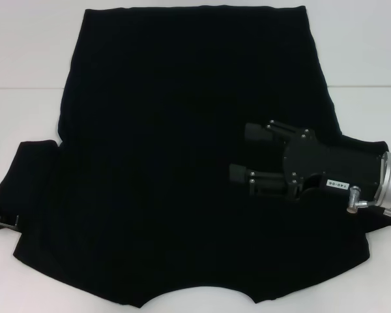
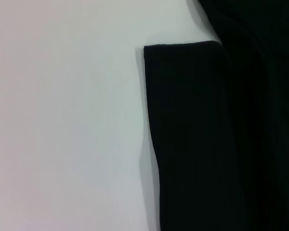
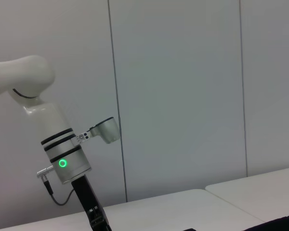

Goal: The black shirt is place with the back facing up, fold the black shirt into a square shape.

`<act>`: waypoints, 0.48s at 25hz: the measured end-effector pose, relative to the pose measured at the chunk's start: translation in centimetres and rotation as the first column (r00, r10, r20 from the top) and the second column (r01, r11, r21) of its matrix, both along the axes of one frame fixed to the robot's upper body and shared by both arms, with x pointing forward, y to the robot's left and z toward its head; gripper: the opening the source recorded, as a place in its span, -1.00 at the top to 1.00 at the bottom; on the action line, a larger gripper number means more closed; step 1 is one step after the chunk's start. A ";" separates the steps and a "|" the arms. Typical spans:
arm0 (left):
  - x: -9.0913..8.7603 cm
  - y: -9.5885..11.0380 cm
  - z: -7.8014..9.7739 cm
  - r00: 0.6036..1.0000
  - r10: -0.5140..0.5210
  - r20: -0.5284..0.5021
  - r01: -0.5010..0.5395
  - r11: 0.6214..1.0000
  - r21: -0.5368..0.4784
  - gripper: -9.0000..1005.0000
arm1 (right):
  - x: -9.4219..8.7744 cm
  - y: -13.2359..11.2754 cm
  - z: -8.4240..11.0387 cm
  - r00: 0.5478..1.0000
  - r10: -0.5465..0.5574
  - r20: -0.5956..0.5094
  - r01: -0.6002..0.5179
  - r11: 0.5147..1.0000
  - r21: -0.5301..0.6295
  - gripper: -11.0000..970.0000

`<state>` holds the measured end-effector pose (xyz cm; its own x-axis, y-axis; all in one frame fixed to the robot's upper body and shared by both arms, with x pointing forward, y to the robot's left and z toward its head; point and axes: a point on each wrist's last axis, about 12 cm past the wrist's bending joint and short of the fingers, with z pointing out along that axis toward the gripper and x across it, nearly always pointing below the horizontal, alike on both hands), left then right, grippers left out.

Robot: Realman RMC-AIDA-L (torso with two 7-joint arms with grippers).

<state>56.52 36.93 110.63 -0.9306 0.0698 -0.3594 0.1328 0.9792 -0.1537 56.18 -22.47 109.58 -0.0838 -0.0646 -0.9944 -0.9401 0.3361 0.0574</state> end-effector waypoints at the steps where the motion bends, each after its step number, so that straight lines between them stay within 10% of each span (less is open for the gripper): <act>1: 0.0 0.0 0.0 1.000 0.000 0.000 0.000 1.000 0.000 -0.63 | 0.0 0.0 0.0 1.000 0.001 0.000 -0.001 1.000 0.001 -0.89; 12: 0.0 -0.1 0.0 1.000 -0.003 -0.003 0.003 1.000 -0.002 -0.01 | 0.0 -0.1 0.0 1.000 -0.001 0.003 0.001 1.000 0.002 -0.89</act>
